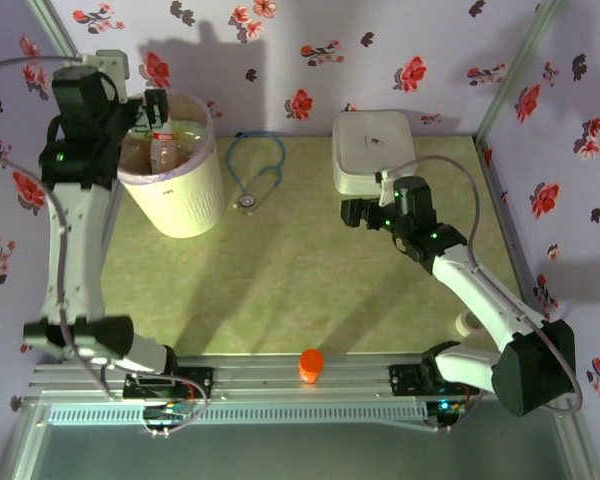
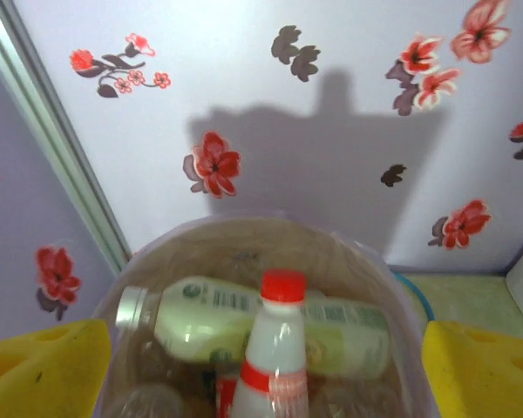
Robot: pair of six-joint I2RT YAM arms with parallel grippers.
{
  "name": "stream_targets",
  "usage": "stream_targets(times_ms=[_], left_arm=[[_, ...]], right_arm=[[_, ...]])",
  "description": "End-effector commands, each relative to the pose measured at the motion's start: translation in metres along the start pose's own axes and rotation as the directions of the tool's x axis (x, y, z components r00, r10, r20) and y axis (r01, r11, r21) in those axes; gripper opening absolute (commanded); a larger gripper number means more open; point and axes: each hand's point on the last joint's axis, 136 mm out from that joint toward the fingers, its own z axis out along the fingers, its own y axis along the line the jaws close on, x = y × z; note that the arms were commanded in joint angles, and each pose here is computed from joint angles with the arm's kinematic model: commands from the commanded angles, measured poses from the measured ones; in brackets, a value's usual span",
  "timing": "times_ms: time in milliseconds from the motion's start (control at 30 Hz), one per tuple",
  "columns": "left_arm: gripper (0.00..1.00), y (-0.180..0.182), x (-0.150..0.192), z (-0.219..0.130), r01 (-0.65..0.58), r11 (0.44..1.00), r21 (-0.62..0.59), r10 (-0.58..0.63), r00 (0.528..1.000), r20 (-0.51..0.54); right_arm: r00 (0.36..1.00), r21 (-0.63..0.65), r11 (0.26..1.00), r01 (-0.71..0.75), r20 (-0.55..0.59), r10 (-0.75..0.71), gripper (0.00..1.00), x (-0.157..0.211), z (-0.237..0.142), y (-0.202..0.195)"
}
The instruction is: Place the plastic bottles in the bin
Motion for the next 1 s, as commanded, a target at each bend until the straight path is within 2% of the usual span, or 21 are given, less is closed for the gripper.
stream_targets(times_ms=[0, 167, 333, 400, 600, 767, 867, 967], left_arm=[[0.95, 0.004, 0.044, -0.041, -0.050, 0.993, -0.111, 0.044, 0.997, -0.057], [0.95, 0.000, 0.144, -0.074, 0.090, 0.987, -0.133, -0.107, 0.987, -0.120], [1.00, -0.001, 0.225, -0.069, 0.125, 0.980, -0.152, -0.152, 0.971, -0.183], [1.00, 0.004, 0.248, -0.059, 0.112, 0.975, -0.192, -0.144, 0.977, -0.159], [1.00, 0.024, 0.284, -0.029, 0.078, 0.942, -0.327, -0.093, 0.995, -0.030], [1.00, 0.032, 0.316, 0.002, 0.035, 0.929, -0.369, -0.060, 0.997, -0.056], [1.00, 0.031, 0.324, 0.016, -0.015, 0.929, -0.371, -0.014, 0.997, -0.074], [1.00, 0.032, 0.332, 0.028, -0.010, 0.933, -0.359, -0.011, 0.998, -0.056]], right_arm=[[0.999, 0.228, 0.973, 0.032, 0.035, -0.041, 0.99, -0.013, -0.016, -0.049], [0.997, 0.460, 0.886, 0.062, 0.015, -0.077, 0.99, -0.010, -0.028, -0.104], [0.997, 0.611, 0.788, 0.073, -0.015, -0.080, 0.99, 0.007, -0.025, -0.146], [0.997, 0.639, 0.767, 0.059, -0.002, -0.075, 0.99, 0.015, -0.021, -0.158], [0.997, 0.672, 0.738, 0.062, -0.014, -0.070, 0.99, 0.044, -0.007, -0.180], [0.996, 0.657, 0.750, 0.076, -0.009, -0.094, 0.99, 0.055, 0.007, -0.185], [0.994, 0.643, 0.763, 0.072, 0.019, -0.110, 0.99, 0.061, 0.016, -0.186], [0.992, 0.640, 0.765, 0.065, 0.041, -0.118, 0.99, 0.067, 0.024, -0.189]])
